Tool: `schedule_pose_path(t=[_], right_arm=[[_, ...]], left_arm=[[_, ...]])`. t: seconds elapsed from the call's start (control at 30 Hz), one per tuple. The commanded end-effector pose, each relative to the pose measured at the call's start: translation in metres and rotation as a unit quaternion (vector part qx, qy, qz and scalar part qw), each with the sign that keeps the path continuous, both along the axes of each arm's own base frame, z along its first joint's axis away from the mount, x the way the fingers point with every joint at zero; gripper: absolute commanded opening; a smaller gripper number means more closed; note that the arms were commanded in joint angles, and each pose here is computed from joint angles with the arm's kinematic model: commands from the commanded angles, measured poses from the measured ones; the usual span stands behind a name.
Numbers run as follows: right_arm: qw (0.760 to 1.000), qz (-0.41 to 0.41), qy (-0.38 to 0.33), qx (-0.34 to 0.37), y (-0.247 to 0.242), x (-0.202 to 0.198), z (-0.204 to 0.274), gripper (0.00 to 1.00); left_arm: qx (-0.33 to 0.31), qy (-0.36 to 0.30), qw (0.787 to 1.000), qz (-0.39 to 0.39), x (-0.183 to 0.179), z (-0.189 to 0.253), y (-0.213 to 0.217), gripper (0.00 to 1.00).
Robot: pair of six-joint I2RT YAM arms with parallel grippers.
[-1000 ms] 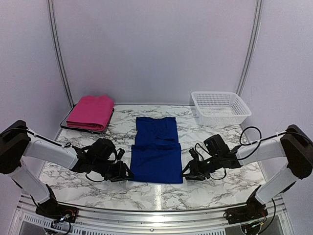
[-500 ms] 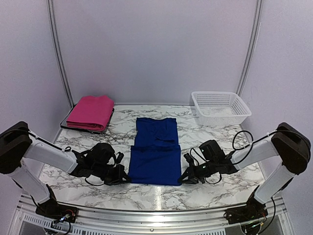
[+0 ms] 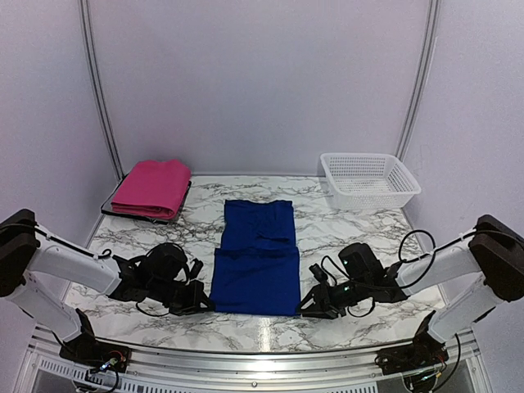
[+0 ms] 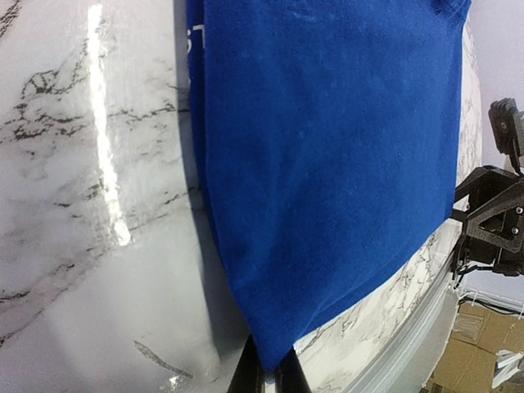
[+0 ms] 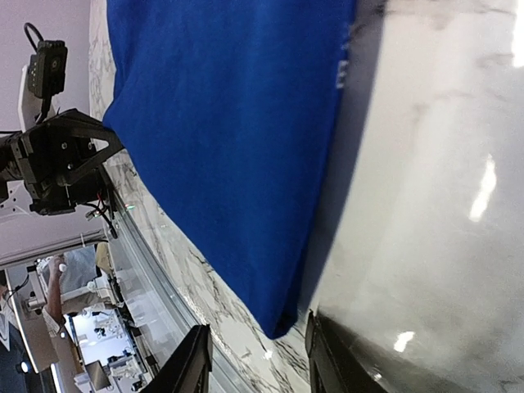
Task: Fold and stack the mixed laundry pile
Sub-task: Pick up the 2/3-rectangle-folded T-shirt from the center of the board, then fold the 2/3-rectangle-folded T-shirt at the center of the board.
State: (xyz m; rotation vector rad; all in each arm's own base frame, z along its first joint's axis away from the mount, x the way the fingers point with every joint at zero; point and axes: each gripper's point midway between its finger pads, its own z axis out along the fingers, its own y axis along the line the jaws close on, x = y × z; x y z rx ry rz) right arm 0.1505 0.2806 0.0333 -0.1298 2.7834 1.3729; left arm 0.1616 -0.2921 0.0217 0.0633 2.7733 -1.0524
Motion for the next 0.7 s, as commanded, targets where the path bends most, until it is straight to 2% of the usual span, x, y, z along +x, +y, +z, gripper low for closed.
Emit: schedule_pose_path(t=[0.0, 0.1, 0.27, 0.53, 0.67], right_arm=[[0.999, -0.001, 0.025, -0.034, 0.002, -0.015, -0.026, 0.40], [0.999, -0.005, 0.024, -0.032, 0.006, -0.012, -0.029, 0.32], [0.999, -0.011, 0.025, -0.035, 0.005, -0.015, -0.027, 0.01], [1.000, -0.012, -0.005, -0.017, 0.006, -0.032, 0.017, 0.00], [1.000, -0.017, 0.002, 0.009, 0.009, -0.050, 0.044, 0.00]], left_arm=[[0.021, 0.008, 1.000, 0.001, -0.008, -0.010, 0.009, 0.00], [0.022, 0.007, 1.000, 0.001, -0.009, -0.010, 0.010, 0.00], [0.015, 0.002, 1.000, -0.004, -0.011, -0.004, 0.008, 0.00], [-0.004, 0.004, 1.000, -0.015, -0.041, 0.016, 0.014, 0.00], [-0.029, 0.002, 0.999, -0.025, -0.059, 0.047, 0.012, 0.00]])
